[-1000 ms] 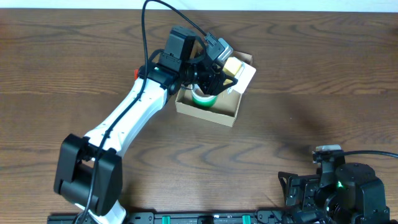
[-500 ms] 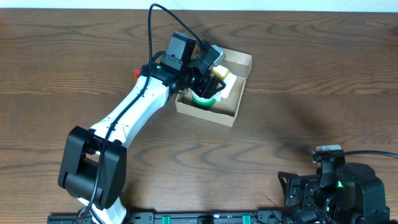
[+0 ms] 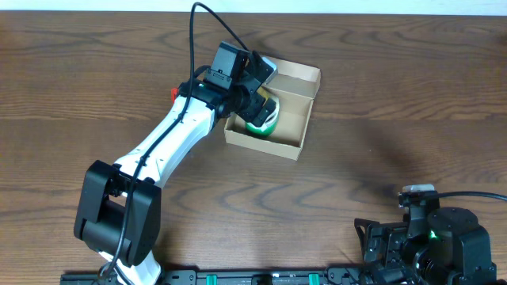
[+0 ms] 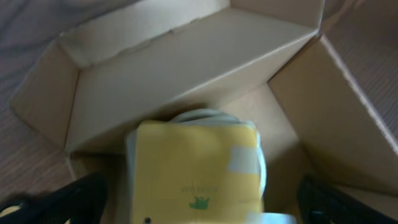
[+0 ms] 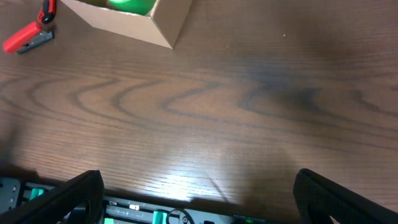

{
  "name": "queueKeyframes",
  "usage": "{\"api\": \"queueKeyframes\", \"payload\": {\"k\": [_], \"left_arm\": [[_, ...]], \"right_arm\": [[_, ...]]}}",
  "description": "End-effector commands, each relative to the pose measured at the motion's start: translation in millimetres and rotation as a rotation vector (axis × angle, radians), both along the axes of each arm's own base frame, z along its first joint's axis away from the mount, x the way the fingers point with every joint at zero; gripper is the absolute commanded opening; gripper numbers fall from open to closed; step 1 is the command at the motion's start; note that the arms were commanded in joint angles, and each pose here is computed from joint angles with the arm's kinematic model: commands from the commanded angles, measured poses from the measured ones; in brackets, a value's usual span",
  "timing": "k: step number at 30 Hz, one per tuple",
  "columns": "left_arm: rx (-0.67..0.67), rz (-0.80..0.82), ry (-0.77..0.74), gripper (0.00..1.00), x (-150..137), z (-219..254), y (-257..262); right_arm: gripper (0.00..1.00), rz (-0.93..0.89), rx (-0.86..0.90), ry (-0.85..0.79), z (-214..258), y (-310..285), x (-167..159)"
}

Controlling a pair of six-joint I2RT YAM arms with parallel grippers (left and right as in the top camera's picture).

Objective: Pack container
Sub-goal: 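Lower the pad onto the tape rolls in the box and release, then move the left gripper back over the red stapler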

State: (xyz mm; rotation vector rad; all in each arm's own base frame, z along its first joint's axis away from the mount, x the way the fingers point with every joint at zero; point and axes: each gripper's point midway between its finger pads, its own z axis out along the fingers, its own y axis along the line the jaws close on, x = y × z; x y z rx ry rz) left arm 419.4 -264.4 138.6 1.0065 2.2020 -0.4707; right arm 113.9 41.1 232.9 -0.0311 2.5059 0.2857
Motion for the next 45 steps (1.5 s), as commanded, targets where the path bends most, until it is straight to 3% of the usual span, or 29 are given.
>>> {"api": "queueKeyframes", "payload": {"k": [1,6,11,16,20,28,38,45], "left_arm": [[0.032,0.009,-0.019,0.95,5.4,1.8,6.5],[0.035,0.008,-0.014,0.95,2.9,3.6,7.3],[0.024,0.031,-0.087,0.95,4.4,42.6,12.7],[0.097,0.172,-0.165,0.95,6.7,84.1,54.9],[0.082,0.338,-0.107,0.95,6.1,95.3,104.4],[0.094,0.531,-0.002,0.95,16.6,77.7,193.7],[0.029,0.525,-0.051,0.95,43.0,76.7,194.7],[0.042,0.575,0.032,0.95,48.1,45.9,199.2]], "right_arm": [[0.99,-0.018,0.009,0.002,0.3,-0.8,0.0],[0.99,-0.018,0.009,0.001,0.4,-0.8,0.0],[0.99,-0.018,0.009,0.002,0.3,-0.8,0.0],[0.99,-0.017,0.01,0.001,0.4,-0.7,0.0],[0.99,-0.017,0.01,0.001,0.4,-0.7,0.0],[0.99,-0.017,0.01,0.001,0.4,-0.7,0.0],[0.99,-0.018,0.009,0.001,0.4,-0.8,0.0],[0.99,-0.018,0.009,0.001,0.4,-0.8,0.0]]}}
